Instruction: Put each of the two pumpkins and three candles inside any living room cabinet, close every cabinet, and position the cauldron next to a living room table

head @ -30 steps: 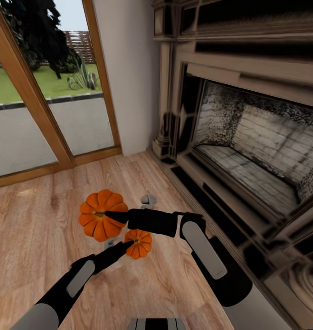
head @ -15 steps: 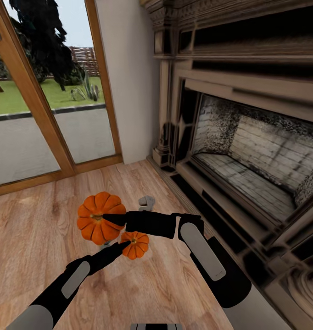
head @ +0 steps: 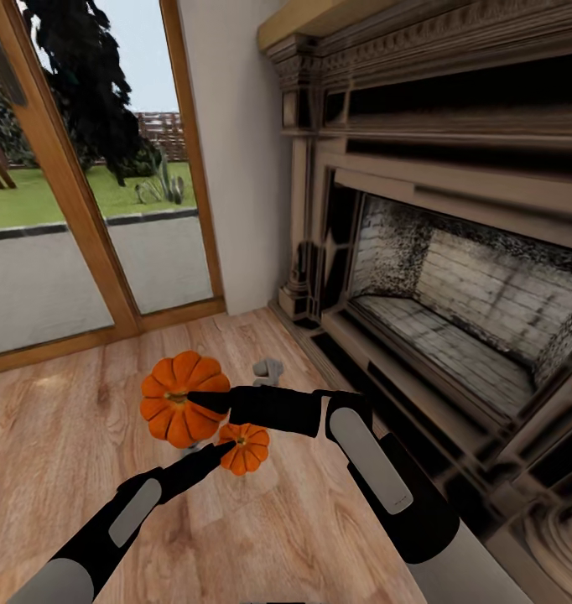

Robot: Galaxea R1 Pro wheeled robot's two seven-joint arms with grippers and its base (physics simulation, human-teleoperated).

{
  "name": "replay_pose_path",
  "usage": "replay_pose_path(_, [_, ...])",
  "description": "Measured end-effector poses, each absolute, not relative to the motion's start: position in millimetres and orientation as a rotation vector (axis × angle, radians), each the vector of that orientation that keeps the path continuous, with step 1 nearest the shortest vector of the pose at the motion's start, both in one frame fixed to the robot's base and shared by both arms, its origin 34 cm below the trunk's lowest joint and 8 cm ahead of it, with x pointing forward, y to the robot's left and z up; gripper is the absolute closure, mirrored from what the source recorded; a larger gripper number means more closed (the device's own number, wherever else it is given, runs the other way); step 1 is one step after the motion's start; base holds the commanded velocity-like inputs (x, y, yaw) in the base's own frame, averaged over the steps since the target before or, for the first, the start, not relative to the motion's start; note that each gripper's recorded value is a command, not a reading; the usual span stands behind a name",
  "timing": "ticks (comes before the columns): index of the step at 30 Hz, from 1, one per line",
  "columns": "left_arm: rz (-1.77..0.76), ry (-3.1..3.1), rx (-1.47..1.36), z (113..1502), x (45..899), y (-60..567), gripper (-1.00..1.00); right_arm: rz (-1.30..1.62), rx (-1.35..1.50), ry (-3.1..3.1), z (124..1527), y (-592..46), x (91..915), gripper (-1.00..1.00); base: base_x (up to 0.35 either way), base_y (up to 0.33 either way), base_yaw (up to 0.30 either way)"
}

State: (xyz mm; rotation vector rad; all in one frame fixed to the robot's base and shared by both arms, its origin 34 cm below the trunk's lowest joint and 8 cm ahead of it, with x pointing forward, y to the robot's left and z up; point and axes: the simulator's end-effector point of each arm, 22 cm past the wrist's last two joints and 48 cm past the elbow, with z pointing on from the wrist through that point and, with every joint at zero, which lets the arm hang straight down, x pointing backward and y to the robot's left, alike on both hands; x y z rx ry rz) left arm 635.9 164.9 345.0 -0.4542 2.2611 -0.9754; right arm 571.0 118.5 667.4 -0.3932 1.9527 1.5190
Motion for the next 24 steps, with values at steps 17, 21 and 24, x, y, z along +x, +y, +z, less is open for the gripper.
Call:
replay_pose_path(17, [-0.974,2.240,-0.450,357.2,639.7,166.7,1.00,1.504,-0.398,1.940,675.6,117.8,569.7,1.00,0.099,0.000,0.044])
replay_pose_path(21, [-0.974,2.239,-0.451,357.1,639.9,167.1,1.00,1.504,-0.394,1.938,675.5,117.9,570.5,1.00,-0.019,0.000,0.242])
replay_pose_path(24, [-0.973,2.240,-0.450,356.6,639.8,167.0,1.00,1.503,-0.393,1.939,675.0,117.9,570.8,1.00,-0.234,0.000,0.260])
